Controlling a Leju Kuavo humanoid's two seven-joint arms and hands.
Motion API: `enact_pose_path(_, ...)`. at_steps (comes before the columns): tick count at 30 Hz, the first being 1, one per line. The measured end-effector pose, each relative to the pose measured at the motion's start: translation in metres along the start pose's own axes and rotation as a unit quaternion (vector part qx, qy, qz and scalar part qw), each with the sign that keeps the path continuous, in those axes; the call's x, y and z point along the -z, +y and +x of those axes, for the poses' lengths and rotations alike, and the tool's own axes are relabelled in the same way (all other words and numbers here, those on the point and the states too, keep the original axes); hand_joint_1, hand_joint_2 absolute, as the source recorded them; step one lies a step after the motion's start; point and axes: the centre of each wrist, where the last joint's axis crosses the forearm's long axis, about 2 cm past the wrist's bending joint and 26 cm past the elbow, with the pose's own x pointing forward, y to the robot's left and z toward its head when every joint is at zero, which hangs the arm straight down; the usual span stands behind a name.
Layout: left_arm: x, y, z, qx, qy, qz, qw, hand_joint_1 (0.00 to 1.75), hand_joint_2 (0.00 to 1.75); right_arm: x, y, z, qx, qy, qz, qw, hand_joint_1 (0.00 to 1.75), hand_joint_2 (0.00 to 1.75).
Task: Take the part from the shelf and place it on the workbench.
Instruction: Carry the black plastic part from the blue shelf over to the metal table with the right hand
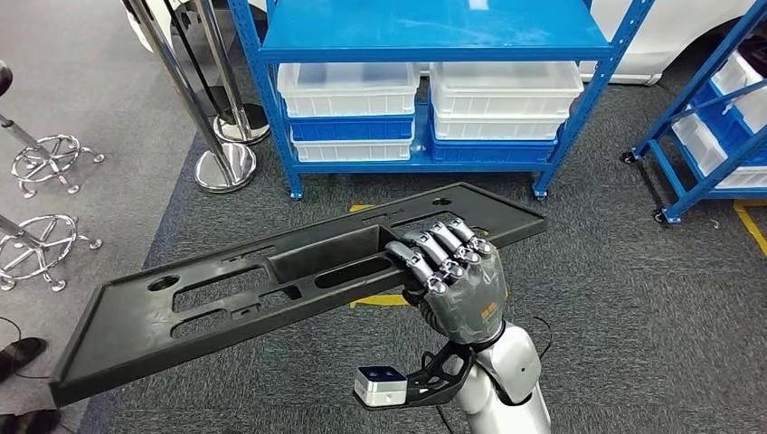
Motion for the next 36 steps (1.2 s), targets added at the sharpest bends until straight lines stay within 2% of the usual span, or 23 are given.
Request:
enact_pose_path(20,0.0014,0.0003,0.0029,-0.003,-0.012,-0.002,1.0,0.0,1.75,0.0026,0.0003,-0.0005,-0.002,-0.007,-0.003,1.0,1.75,1.75)
enact_pose_path(36,0.0003,0.002,-0.0003,-0.003,0.001,-0.009,1.0,0.0,1.75,0.0051,0.0043,0.0046,-0.008,-0.007,0.012,1.0,1.75,1.75)
